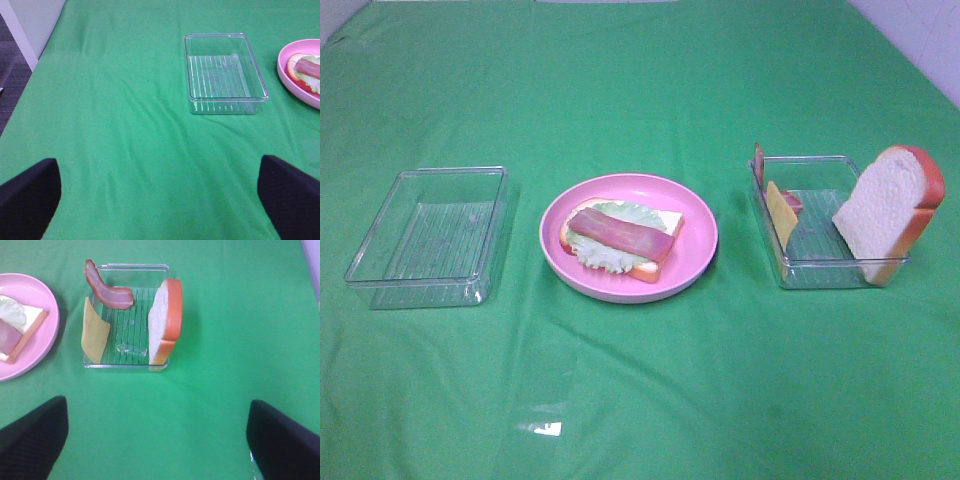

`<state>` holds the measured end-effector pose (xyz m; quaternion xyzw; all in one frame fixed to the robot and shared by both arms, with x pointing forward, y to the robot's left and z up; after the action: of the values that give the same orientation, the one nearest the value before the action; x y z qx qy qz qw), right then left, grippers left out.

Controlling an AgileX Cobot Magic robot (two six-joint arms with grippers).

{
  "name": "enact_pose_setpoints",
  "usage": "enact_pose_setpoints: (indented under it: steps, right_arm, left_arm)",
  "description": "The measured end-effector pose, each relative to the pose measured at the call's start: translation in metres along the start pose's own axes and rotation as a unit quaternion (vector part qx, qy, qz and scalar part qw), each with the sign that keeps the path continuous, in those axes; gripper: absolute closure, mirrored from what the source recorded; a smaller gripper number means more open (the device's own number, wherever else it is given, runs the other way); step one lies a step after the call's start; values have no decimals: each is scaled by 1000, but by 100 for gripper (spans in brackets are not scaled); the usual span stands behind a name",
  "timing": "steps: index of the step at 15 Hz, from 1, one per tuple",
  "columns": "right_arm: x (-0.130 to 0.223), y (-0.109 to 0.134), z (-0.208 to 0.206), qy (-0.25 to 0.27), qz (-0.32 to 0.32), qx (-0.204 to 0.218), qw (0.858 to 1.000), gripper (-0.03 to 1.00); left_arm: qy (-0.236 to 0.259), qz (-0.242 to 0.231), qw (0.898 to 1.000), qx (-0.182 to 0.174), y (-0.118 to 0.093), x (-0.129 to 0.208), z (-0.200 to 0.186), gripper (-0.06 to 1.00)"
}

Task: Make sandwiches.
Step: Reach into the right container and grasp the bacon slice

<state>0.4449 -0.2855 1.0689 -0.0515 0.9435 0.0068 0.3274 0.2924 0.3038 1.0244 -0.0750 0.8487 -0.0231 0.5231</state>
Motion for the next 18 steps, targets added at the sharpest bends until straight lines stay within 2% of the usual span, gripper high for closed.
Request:
enact_pose_setpoints:
  steps: [4,10,13,14,18]
  right_arm:
    - [-59,-3,30,50,-12,-4,999,3]
    - [-108,-2,82,126,-20,-11,992,3]
    - [-125,26,108,144,-72,-8,987,3]
    - [-131,44,125,155,-90,-10,984,3]
    - [-137,68,175,187,-92,-22,978,3]
  left_arm:
    - [0,0,1000,0,0,0,0,-4]
    - [0,0,1000,0,0,0,0,-4]
    - [0,0,1000,0,0,0,0,-4]
    - [0,0,1000,0,0,0,0,-4]
    - [0,0,1000,0,0,0,0,-4]
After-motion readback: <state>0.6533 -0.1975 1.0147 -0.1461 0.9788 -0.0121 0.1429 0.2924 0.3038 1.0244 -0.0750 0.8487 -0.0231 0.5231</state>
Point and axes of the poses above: a point on each arm's last joint axis where the gripper is mounted, z pointing out along that axis toward the gripper, y along the wrist's bending axis when the last joint is at zero, x = y × z, the point moved 7 cm from there along z, pointing out along that axis toward the gripper, and after that the axes turned 7 degrees about -z, right-handed, at the moved point
